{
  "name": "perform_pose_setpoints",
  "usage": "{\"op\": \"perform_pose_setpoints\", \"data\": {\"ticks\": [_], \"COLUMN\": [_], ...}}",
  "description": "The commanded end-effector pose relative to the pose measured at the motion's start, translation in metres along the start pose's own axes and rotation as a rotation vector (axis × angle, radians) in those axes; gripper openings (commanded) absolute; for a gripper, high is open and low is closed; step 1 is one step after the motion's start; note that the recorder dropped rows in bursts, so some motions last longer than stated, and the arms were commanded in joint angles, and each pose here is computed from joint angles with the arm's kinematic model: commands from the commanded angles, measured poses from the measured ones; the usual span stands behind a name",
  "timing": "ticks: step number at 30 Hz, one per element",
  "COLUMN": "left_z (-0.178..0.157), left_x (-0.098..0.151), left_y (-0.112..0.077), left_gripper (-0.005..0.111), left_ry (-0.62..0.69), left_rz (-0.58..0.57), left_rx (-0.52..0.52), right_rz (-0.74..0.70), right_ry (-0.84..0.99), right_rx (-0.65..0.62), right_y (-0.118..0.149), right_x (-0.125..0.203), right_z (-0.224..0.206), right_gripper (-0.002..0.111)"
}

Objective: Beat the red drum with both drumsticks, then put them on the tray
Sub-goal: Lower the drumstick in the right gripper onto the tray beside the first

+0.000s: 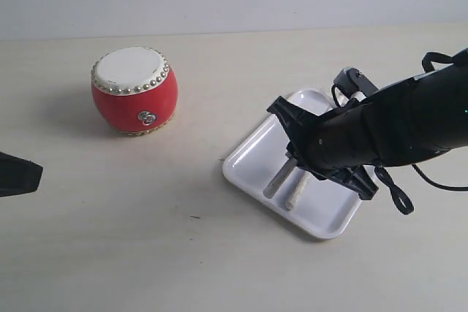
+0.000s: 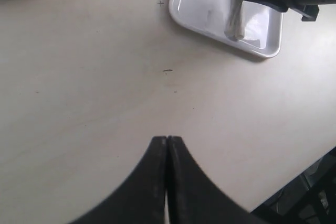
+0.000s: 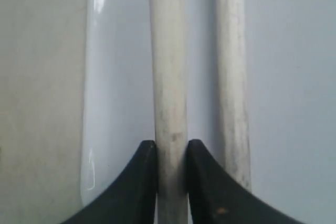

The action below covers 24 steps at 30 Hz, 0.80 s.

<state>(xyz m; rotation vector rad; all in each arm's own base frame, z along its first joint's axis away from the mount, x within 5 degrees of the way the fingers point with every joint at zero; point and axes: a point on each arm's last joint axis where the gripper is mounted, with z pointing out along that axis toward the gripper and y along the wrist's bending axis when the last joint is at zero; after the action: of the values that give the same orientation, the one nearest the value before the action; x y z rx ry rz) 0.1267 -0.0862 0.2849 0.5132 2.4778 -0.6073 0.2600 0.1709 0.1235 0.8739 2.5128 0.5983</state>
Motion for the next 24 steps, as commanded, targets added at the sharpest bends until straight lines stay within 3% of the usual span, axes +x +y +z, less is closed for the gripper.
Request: {"op": "perform_pose_setpoints", "data": {"ticks": [1, 7, 18, 24], "left_z": [-0.0010, -0.0010, -0.0010, -0.0010], "left_x": [0.0016, 0.0020, 0.0020, 0.0022], "left_y": [-0.0008, -0.0008, -0.0008, -0.0009], "left_gripper": [0.000, 0.000, 0.000, 0.000], "left_ry": [0.008, 0.012, 0.012, 0.015], "left_rz": [0.003, 0.001, 0.001, 0.001], "left_rx": [0.001, 0.002, 0.002, 0.002], "right_rz": [-0.002, -0.002, -0.002, 0.003], "right_ry": [-0.019, -0.058, -0.056, -0.048], "right_rx": [0.028, 0.051, 0.050, 0.003], "right_y": [-0.0044, -0.0066, -0.0065, 0.0005], "right_x": [-0.0008, -0.0042, -0.0041, -0.0050], "right_z": [0.0028, 0.0031, 0.0031, -0.0064], "right_gripper": [0.000, 0.004, 0.039, 0.042]}}
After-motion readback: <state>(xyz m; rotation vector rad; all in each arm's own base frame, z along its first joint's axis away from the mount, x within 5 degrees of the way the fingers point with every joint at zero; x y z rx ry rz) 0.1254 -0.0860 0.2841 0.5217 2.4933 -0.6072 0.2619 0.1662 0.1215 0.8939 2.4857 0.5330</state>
